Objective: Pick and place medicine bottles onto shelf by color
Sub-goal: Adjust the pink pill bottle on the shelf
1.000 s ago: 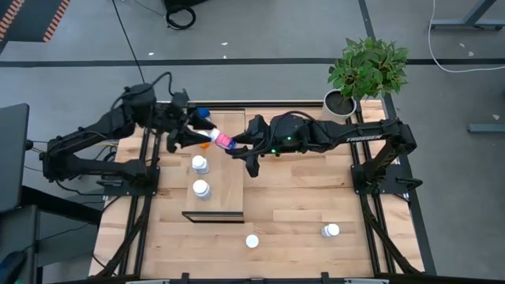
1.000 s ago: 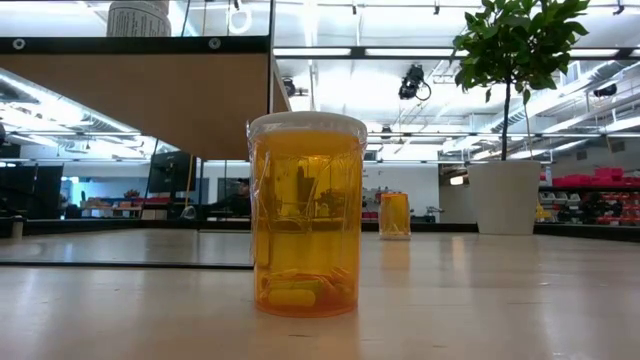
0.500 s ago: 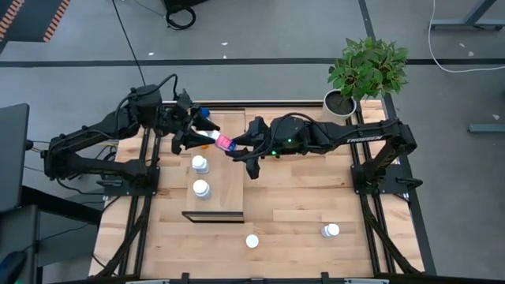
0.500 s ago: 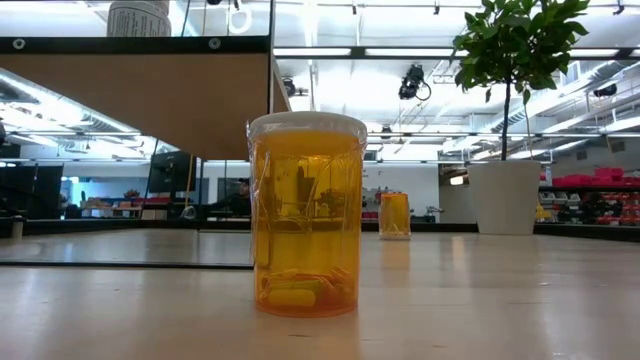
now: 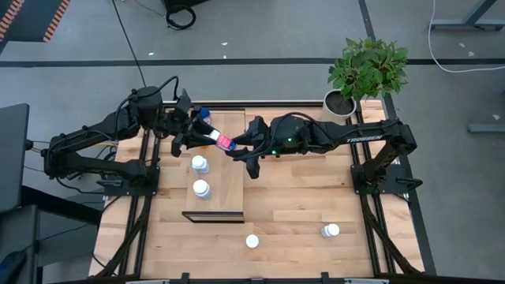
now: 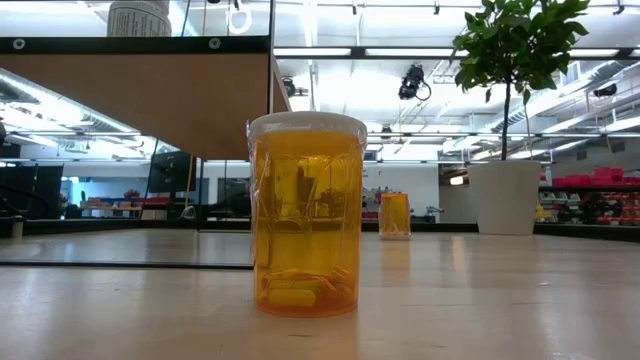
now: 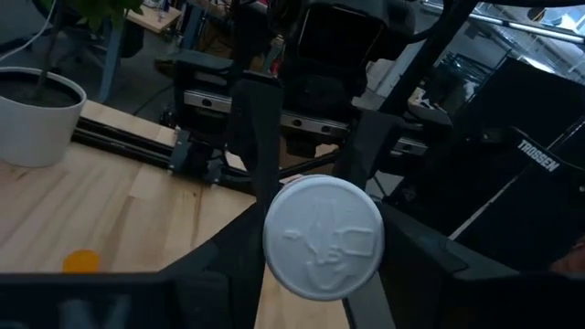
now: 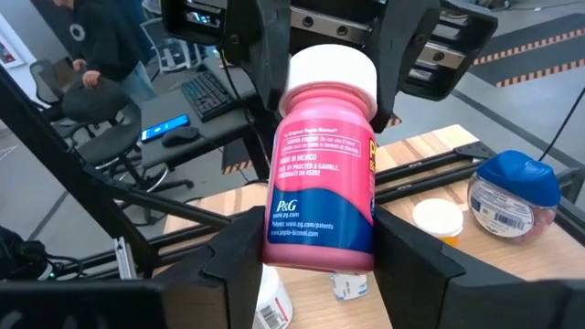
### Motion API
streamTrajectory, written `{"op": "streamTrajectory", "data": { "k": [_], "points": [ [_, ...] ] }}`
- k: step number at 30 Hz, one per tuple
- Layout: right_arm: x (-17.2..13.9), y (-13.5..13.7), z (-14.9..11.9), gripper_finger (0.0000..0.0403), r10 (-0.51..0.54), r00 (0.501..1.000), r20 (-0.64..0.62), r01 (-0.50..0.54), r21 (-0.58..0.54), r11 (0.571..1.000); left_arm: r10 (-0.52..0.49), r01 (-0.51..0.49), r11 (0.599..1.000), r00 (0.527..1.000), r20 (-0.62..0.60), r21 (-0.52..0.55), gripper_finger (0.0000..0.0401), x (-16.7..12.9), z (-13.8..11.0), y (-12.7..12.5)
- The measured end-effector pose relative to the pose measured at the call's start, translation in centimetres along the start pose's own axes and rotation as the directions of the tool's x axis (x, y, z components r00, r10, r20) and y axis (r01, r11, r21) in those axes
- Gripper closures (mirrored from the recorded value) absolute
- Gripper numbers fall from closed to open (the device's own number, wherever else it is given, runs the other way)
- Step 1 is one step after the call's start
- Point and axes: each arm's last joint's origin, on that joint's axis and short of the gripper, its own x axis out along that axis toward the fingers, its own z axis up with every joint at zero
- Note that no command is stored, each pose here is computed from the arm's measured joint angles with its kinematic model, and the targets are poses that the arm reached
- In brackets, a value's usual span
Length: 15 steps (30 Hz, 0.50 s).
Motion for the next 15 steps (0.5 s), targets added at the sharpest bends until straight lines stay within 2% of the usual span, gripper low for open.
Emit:
{"op": "streamTrajectory", "data": {
  "k": [4, 10, 15],
  "points": [
    [0.0, -0.02, 0.0, 0.0201, -0.002, 1.0, 0.0, 0.002, -0.007, 1.0, -0.002, 0.002, 1.0, 1.0, -0.001, 0.017, 0.0226, 0.0, 0.0, 0.0],
    [0.01, 0.0, -0.04, 0.0152, 0.016, 1.0, -0.008, -0.016, 0.009, 1.0, -0.008, 0.008, 1.0, 1.0, -0.013, 0.016, 0.0205, 0.0, -0.11, -0.01],
    [0.01, 0.08, -0.06, 0.0119, 0.052, 0.998, -0.019, -0.051, 0.039, 0.998, 0.012, -0.012, 1.0, 0.998, -0.069, 0.005, 0.0224, -0.03, -0.71, 0.22]
  ]
}}
